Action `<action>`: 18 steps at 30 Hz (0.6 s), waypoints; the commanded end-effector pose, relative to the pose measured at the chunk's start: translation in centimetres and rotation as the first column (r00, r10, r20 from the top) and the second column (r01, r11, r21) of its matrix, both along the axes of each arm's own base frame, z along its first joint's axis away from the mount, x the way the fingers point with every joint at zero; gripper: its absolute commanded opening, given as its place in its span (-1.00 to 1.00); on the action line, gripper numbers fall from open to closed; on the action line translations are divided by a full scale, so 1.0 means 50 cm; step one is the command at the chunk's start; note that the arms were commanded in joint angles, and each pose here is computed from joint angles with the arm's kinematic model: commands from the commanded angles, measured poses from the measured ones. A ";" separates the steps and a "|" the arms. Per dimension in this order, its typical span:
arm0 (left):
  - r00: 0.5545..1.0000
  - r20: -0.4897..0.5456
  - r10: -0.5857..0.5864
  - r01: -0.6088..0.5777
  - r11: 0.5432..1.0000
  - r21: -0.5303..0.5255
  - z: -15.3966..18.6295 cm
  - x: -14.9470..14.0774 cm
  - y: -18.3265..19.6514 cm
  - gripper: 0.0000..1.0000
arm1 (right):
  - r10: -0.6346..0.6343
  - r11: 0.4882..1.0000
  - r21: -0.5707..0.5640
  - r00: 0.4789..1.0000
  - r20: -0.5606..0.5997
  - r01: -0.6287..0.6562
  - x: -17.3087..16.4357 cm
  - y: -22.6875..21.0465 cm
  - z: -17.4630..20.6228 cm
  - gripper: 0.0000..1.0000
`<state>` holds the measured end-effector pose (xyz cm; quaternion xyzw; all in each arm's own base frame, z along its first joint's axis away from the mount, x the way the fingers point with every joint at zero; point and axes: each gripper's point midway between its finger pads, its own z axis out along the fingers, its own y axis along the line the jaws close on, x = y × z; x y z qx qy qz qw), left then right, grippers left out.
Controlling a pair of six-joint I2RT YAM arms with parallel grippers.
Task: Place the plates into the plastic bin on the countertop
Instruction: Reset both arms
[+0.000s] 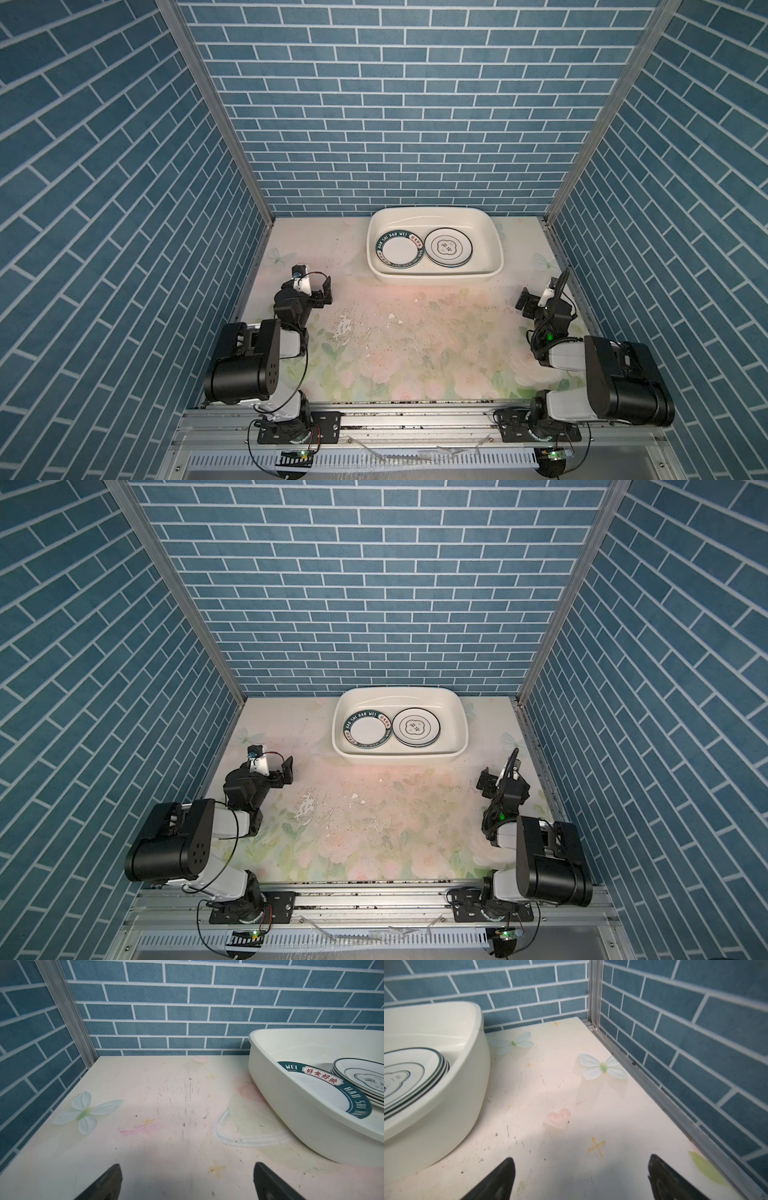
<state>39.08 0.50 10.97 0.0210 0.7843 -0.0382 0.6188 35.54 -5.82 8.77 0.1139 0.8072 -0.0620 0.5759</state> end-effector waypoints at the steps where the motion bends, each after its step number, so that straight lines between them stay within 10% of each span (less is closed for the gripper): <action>1: 0.998 -0.064 0.011 -0.009 1.000 0.024 -0.024 -0.003 -0.001 0.99 | 0.018 1.000 0.015 0.999 0.037 -0.019 0.046 0.003 0.036 0.98; 5: 0.997 -0.075 0.017 -0.015 0.999 0.037 -0.025 0.000 -0.003 0.99 | 0.150 0.988 -0.020 0.987 -0.058 -0.151 0.080 0.056 0.002 0.98; 13: 0.997 -0.076 0.016 -0.014 0.999 0.039 -0.025 0.000 -0.004 0.99 | 0.135 0.989 -0.081 0.985 0.105 -0.127 0.032 0.064 0.027 0.98; 18: 0.997 -0.075 0.018 -0.015 0.999 0.039 -0.025 0.001 -0.003 0.99 | 0.110 0.992 -0.051 0.993 -0.051 -0.112 0.076 0.055 0.000 0.97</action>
